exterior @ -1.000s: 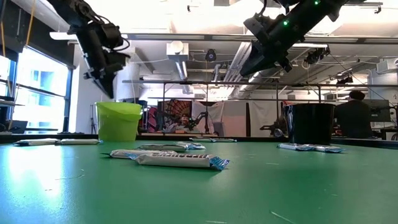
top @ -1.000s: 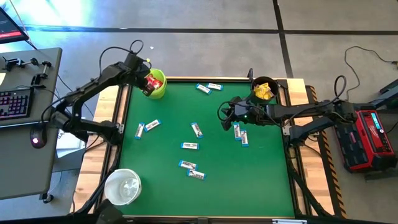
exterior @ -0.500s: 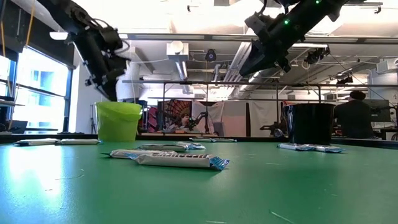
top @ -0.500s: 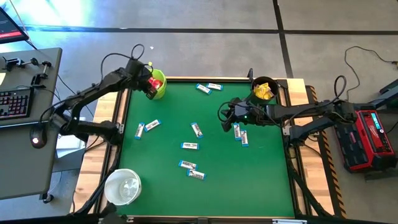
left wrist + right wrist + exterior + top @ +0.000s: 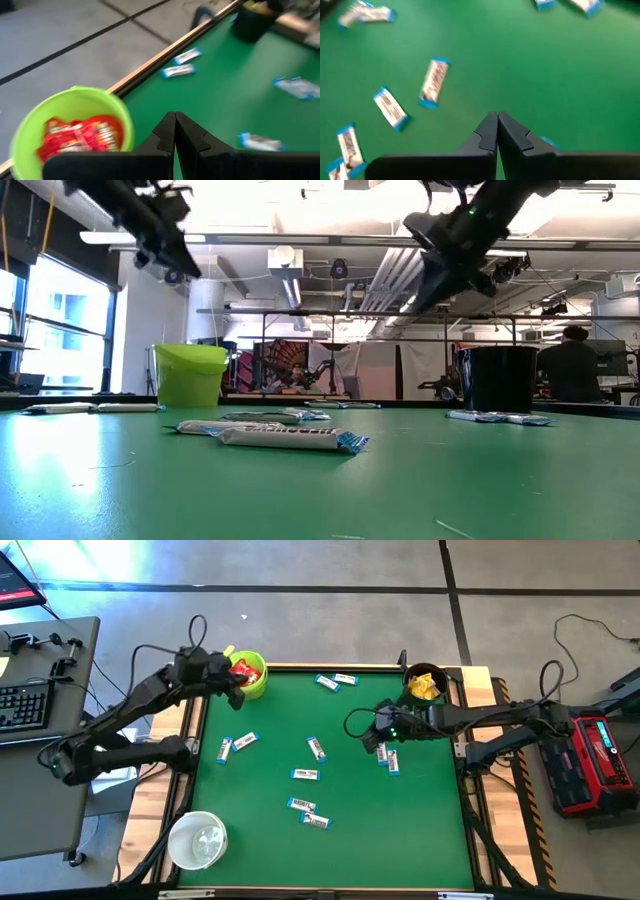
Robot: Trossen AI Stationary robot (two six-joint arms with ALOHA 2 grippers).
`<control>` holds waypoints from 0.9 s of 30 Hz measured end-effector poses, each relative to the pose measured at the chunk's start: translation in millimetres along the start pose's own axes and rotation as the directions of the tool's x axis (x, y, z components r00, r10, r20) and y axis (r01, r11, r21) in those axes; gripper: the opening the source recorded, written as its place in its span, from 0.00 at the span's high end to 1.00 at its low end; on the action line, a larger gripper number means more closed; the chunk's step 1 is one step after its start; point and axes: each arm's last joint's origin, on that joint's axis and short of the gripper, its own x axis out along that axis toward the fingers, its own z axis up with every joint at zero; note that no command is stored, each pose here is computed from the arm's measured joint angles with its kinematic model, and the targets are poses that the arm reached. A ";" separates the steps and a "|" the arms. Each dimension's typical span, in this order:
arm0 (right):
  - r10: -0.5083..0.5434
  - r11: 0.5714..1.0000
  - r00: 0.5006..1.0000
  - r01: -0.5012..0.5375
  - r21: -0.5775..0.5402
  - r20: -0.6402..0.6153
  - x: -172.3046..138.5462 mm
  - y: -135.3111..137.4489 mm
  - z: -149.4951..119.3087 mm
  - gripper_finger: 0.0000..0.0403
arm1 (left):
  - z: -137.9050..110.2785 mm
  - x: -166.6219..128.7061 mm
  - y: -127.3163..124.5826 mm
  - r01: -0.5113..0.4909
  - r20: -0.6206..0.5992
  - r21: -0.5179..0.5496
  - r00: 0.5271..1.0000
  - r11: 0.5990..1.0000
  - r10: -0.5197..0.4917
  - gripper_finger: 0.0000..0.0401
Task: Sort candy by brand, put in halloween buckets
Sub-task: Put the white chocolate into the white bucket
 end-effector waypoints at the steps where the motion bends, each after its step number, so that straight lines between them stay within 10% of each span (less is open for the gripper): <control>1: -0.016 1.000 0.999 0.017 0.026 -0.029 -0.4 -1.7 -2.6 0.99 | 0.0 -4.4 -4.3 0.021 0.016 -0.003 1.000 1.000 -0.021 1.00; 14: -0.221 0.932 0.918 0.299 0.206 -0.329 41.3 -14.3 -28.3 0.63 | -9.8 -13.7 -49.0 0.294 0.265 0.016 0.920 0.956 -0.287 1.00; 27: -0.304 0.868 0.867 0.423 0.261 -0.395 99.0 -27.5 -33.3 0.60 | -33.6 0.1 -70.8 0.448 0.347 -0.036 0.844 0.893 -0.409 1.00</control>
